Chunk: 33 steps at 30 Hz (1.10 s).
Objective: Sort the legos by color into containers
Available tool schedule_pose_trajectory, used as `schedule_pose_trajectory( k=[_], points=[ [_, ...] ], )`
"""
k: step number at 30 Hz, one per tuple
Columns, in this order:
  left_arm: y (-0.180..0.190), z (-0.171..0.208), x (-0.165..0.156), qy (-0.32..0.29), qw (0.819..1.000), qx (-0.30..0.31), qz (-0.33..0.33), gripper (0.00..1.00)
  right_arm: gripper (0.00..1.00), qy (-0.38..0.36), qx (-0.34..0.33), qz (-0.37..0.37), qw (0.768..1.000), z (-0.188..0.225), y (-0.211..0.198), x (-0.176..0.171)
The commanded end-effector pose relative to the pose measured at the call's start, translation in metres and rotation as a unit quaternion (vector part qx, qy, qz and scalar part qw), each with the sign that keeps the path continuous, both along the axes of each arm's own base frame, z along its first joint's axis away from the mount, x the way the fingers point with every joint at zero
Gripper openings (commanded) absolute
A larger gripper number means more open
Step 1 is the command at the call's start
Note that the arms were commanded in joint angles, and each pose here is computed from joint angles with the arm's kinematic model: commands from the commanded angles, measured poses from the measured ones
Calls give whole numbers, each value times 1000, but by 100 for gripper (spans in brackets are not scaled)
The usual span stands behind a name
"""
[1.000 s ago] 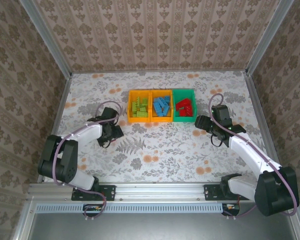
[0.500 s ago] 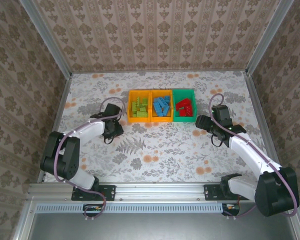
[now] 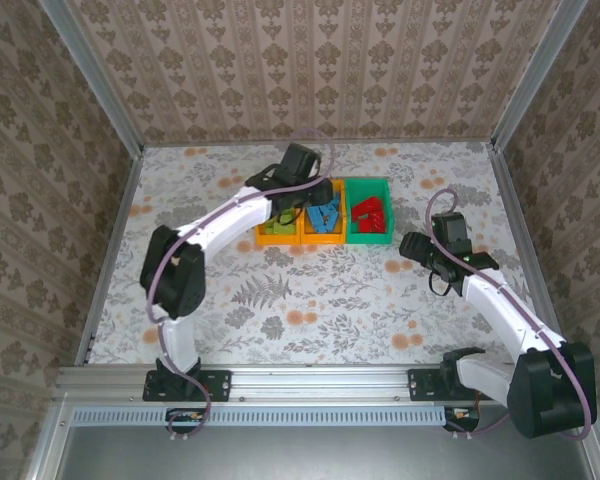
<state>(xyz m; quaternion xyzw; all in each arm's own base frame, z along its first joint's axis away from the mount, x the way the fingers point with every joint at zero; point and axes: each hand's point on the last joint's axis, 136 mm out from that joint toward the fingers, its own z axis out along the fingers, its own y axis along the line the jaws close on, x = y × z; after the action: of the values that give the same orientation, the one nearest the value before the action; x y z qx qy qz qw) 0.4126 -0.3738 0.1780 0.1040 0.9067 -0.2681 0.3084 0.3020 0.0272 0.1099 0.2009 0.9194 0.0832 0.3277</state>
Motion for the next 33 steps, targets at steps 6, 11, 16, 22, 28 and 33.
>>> schedule_pose_trajectory(
  k=[6,11,16,22,28,33],
  points=[
    [-81,-5,5,7,991,-67,-118,31,79,4,-3,-17,1000,0,-8,-14],
    [-93,-18,10,25,989,-84,-123,36,79,3,-2,-19,1000,0,-9,-16],
    [-95,-17,10,30,988,-91,-119,70,79,1,0,-19,1000,1,-9,-18],
    [-87,12,4,-4,990,-90,-111,100,79,-3,-2,-17,1000,1,-10,-19],
    [-57,43,-8,-75,991,-47,-97,100,87,-44,-62,-6,997,10,-23,-12],
    [12,52,-22,-165,983,48,-59,100,96,-130,-144,-22,981,32,-46,0]
  ],
)
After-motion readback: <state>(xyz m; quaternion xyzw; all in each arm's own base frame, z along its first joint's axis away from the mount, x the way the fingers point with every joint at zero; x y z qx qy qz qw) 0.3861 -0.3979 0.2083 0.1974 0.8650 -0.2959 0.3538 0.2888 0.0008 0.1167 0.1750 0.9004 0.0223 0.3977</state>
